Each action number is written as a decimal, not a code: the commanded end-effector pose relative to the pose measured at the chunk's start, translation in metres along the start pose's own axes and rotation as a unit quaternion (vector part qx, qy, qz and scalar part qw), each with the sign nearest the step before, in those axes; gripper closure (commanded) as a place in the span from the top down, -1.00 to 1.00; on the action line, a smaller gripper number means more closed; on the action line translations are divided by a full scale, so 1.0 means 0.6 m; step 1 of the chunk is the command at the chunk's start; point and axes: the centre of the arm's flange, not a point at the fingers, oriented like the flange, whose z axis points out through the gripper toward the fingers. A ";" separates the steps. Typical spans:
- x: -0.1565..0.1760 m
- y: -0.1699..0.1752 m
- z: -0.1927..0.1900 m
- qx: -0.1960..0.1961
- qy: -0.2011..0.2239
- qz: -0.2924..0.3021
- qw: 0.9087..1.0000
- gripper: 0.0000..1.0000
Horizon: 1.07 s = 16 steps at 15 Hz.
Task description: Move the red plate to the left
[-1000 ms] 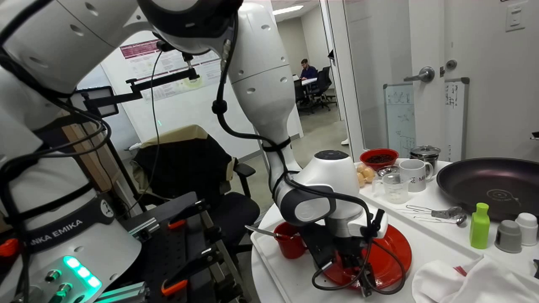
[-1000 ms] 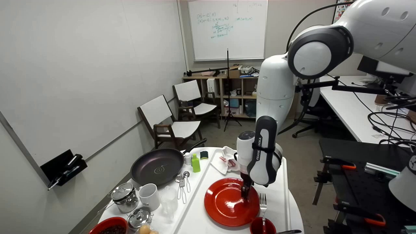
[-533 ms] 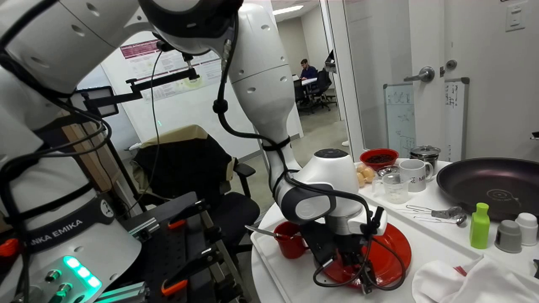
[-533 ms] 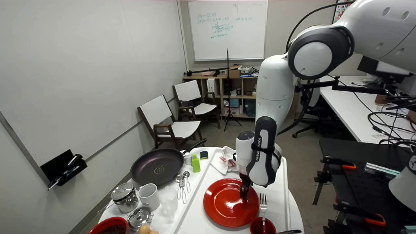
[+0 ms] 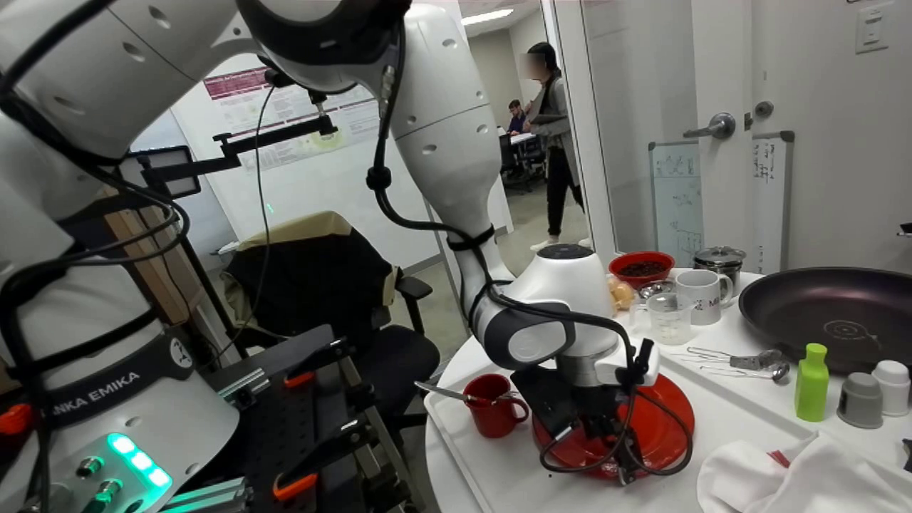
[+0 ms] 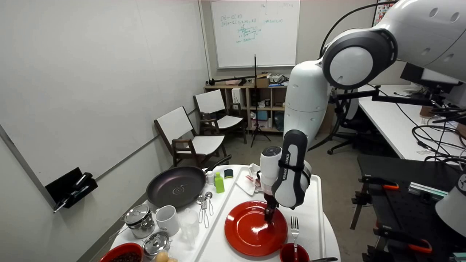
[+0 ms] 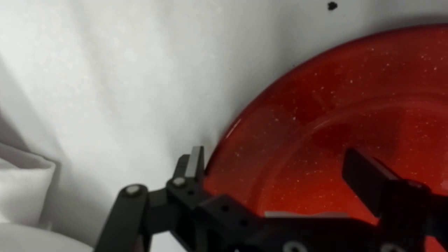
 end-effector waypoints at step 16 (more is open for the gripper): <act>0.031 -0.070 0.000 0.016 -0.006 -0.034 0.999 1.00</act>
